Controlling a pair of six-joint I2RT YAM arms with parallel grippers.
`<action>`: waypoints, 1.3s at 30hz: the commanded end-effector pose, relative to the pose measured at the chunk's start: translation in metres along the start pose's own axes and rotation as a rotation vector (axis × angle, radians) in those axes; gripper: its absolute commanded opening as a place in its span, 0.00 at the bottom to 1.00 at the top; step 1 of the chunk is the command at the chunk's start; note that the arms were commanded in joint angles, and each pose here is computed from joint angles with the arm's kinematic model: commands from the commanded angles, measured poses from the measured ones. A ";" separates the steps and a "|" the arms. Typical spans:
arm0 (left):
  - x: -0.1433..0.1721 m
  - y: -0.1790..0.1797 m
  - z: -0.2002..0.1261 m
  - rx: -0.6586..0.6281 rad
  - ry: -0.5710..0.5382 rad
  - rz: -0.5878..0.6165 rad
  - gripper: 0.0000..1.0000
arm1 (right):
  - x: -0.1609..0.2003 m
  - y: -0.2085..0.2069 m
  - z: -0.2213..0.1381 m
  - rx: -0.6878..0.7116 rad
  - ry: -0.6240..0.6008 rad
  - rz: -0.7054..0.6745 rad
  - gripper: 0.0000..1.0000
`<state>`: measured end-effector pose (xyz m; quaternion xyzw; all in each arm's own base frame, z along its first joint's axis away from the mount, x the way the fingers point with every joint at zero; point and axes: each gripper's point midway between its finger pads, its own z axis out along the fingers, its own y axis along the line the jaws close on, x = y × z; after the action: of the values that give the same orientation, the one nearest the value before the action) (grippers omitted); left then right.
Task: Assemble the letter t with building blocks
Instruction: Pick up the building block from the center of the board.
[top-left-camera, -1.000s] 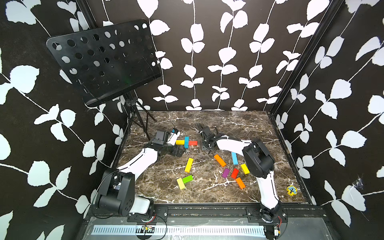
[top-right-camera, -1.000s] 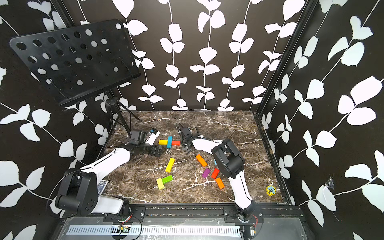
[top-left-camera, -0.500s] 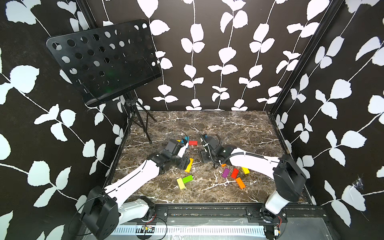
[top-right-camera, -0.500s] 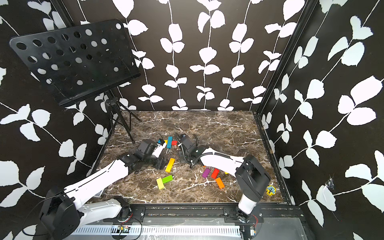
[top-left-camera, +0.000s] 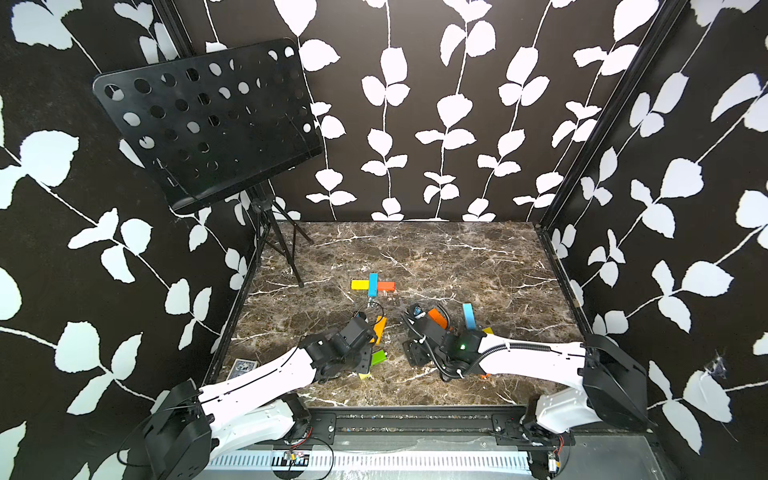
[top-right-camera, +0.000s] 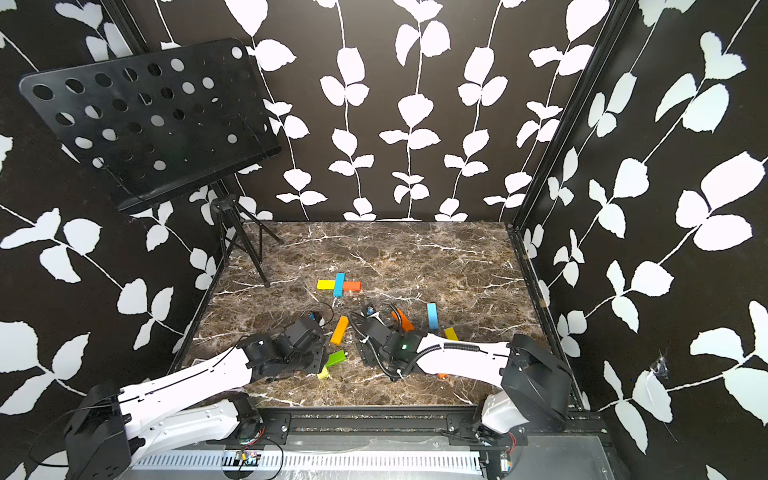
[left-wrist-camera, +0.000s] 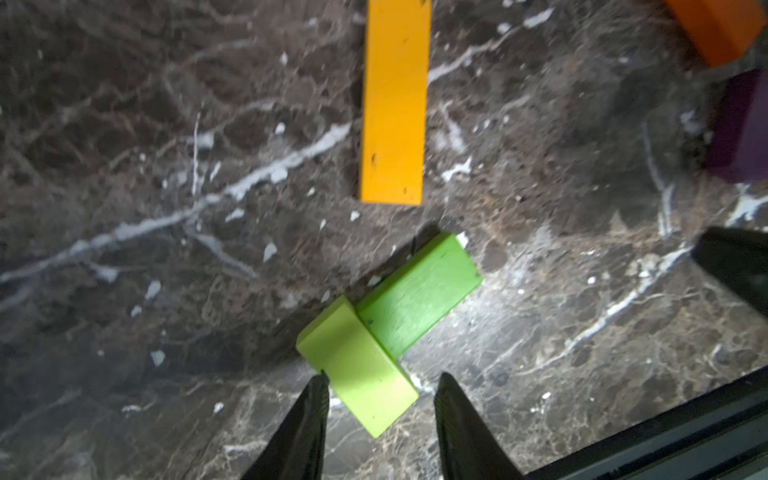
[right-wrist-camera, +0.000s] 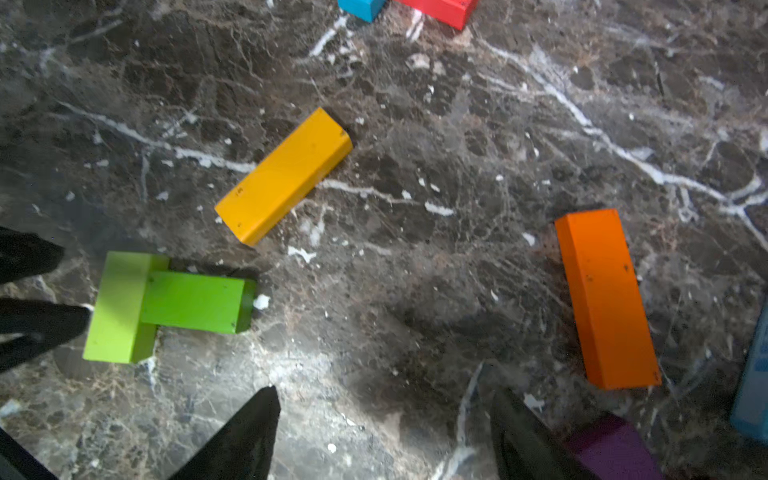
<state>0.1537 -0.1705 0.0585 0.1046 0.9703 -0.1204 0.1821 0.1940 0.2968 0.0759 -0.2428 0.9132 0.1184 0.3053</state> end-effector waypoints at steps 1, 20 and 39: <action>0.012 0.004 0.005 -0.004 0.022 -0.060 0.48 | -0.002 0.010 -0.005 -0.014 -0.065 0.032 0.80; 0.029 -0.001 0.019 -0.031 0.034 -0.045 0.50 | 0.022 0.047 -0.019 -0.080 -0.134 -0.025 0.99; 0.026 0.016 0.022 -0.183 0.005 -0.036 0.51 | 0.030 0.065 -0.032 -0.177 -0.163 -0.067 0.99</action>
<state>0.1385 -0.1618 0.0199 0.0776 0.9808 -0.0434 0.1733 0.1255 0.3172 0.0789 -0.2862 0.8701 0.1909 0.3530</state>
